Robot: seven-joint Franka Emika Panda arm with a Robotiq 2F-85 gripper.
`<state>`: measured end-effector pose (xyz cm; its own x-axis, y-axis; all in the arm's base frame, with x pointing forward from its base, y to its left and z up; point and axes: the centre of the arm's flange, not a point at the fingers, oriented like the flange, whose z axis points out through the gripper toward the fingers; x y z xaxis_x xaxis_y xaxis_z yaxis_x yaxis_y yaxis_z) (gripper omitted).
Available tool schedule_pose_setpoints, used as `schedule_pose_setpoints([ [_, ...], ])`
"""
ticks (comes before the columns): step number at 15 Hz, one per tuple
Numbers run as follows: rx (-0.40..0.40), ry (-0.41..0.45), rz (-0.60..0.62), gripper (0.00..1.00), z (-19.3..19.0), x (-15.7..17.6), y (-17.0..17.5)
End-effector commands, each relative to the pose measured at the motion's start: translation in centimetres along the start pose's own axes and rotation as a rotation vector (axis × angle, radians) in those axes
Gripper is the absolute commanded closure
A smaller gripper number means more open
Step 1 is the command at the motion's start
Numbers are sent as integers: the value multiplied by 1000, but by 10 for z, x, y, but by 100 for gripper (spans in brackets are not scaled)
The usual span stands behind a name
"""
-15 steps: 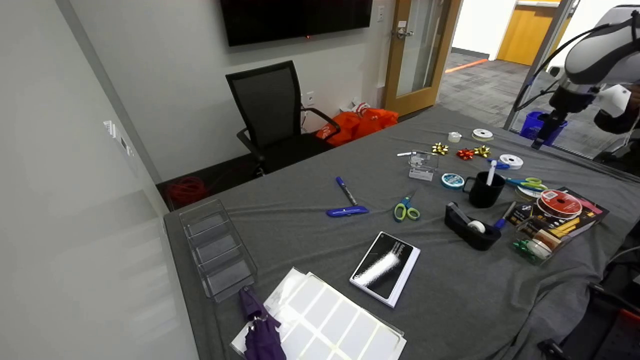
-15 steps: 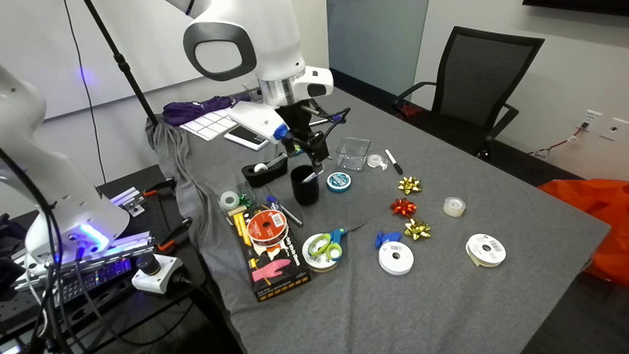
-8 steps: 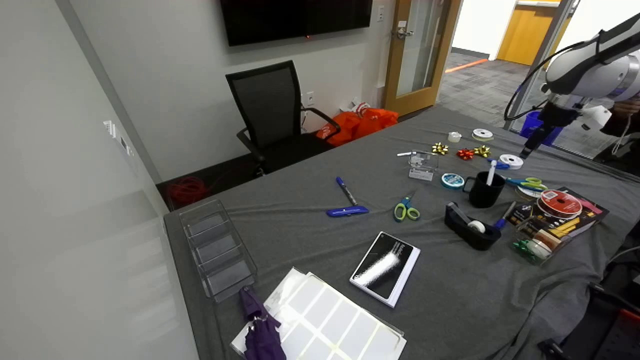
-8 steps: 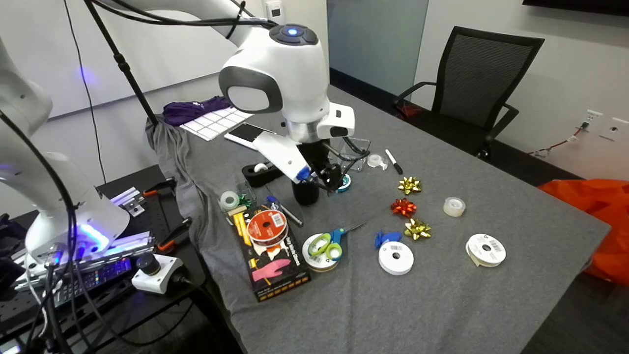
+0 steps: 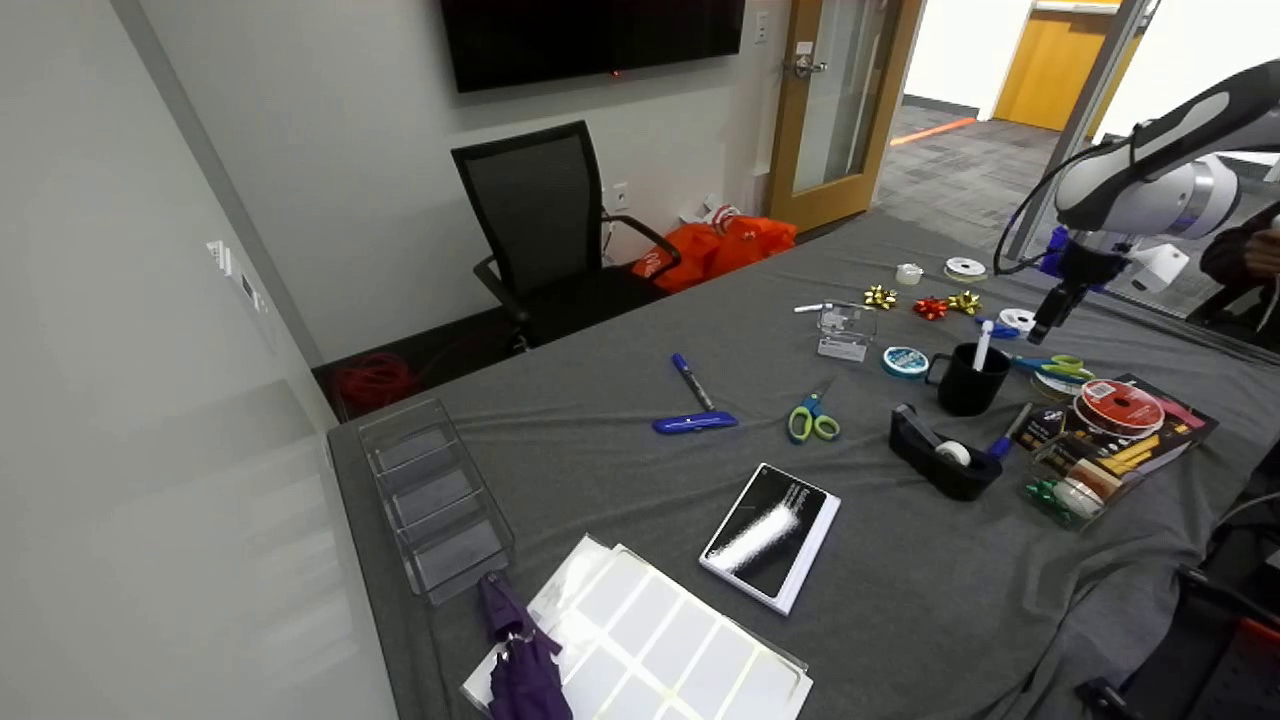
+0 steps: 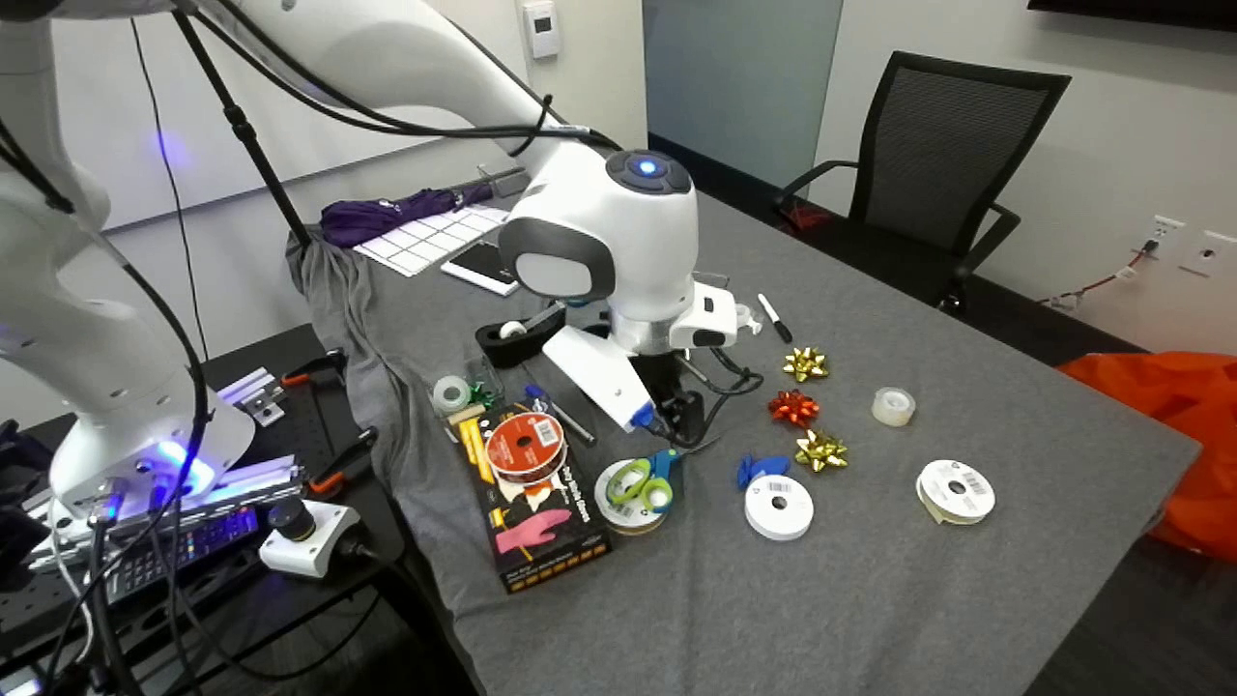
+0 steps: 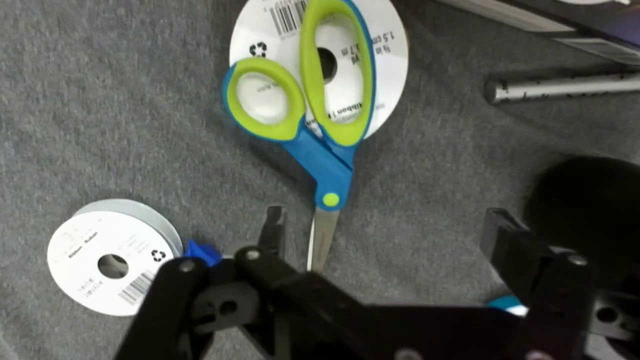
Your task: Pick the pair of scissors from the yellow ribbon tape and put it in the black cup
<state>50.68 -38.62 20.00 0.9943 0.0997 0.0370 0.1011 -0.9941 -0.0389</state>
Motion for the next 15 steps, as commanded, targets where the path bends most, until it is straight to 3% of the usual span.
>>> schedule_pose_setpoints([
  [1,4,-15,-17,0,38,-5,19],
  [6,2,-26,-18,0,66,-8,28],
  [15,-21,-29,-43,0,69,-1,35],
])
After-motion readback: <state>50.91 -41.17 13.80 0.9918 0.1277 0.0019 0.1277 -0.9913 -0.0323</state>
